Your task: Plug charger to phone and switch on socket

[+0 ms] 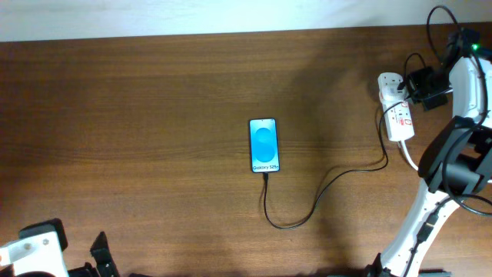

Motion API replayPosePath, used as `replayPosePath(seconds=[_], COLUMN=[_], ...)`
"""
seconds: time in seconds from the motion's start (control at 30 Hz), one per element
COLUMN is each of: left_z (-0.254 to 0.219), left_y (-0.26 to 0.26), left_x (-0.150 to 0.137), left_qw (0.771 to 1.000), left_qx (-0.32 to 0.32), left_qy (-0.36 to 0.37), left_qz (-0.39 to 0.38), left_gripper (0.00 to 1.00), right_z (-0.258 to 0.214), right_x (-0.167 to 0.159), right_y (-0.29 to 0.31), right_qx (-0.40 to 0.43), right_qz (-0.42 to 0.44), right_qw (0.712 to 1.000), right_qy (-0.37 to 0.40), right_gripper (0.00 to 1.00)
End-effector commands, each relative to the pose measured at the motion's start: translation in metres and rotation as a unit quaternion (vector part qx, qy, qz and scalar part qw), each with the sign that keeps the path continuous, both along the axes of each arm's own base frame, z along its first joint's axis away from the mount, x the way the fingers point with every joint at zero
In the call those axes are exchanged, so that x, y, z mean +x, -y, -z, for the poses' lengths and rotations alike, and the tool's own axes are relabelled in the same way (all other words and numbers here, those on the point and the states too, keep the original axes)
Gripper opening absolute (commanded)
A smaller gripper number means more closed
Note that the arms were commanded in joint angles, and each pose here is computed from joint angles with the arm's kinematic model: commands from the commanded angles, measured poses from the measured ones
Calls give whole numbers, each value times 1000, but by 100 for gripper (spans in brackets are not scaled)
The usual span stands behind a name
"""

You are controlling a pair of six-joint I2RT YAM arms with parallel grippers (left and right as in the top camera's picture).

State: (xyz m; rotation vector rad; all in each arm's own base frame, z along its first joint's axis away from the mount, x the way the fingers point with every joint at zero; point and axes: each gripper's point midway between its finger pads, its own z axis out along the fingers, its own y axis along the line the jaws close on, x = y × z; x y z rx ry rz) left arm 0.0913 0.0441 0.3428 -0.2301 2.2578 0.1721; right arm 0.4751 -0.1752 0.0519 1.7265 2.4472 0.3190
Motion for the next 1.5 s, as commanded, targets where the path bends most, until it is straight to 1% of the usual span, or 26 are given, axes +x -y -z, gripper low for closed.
replayPosePath(seconds=[0.0,0.17,0.23,0.3,0.33,0.4,0.47,0.57,0.67,0.7,0.77,0.83,0.87,0.93,1.07,1.13,1.27,1.47], left_z=[0,0,0,0,0,-1,-3,-6,-7,-6,-5,-3,-2,-1,0,0,3,12], left_y=[-3,-3,-3,-3,-4,-5,-13,-21,-23,-24,-25,-25,-25,-26,-24,-23,-19,-17], left_x=[-2,-2,-2,-2,-2,-6,-20,-50,-75,-83,-98,-107,-114,-120,-129,-132,-144,-170], left_qw=[1000,1000,1000,1000,1000,1000,998,992,985,983,977,973,970,967,961,958,949,933], left_qx=[2,2,2,2,2,0,-5,-12,-19,-22,-27,-30,-32,-34,-29,-25,-20,-24], left_qy=[4,4,4,4,5,12,34,85,135,150,182,200,214,227,239,241,259,313], left_qz=[-10,-10,-10,-10,-10,-16,-49,-96,-108,-108,-107,-107,-107,-109,-136,-153,-178,-177], left_gripper=[100,99,100,99,99,99,99,99,99,99,99,99,99,100,99,99,99,99], right_z=[25,55,56,44,32,-4,-52,-122,-194,-212,-260,-300,-341,-373,-411,-421,-432,-440], right_x=[-1,-6,-8,-12,-15,-24,-33,-39,-48,-50,-59,-68,-80,-95,-120,-127,-136,-143], right_y=[0,-7,-9,-8,-4,12,27,27,13,7,-9,-23,-41,-58,-77,-80,-87,-97], right_qx=[4,15,16,15,9,-30,-81,-122,-155,-164,-186,-204,-220,-232,-250,-251,-249,-237], right_qz=[-6,-24,-45,-47,-43,-31,-18,-10,-13,-14,-20,-26,-34,-43,-59,-60,-64,-76], right_qw=[1000,998,997,997,998,998,996,992,981,977,964,949,929,911,886,879,870,865], right_qy=[-23,-50,-52,-53,-50,-44,-23,38,113,132,190,240,295,338,386,401,420,436], right_gripper=[4,4,4,4,4,4,4,4,4,4,4,4,4,4,4,4,4,4])
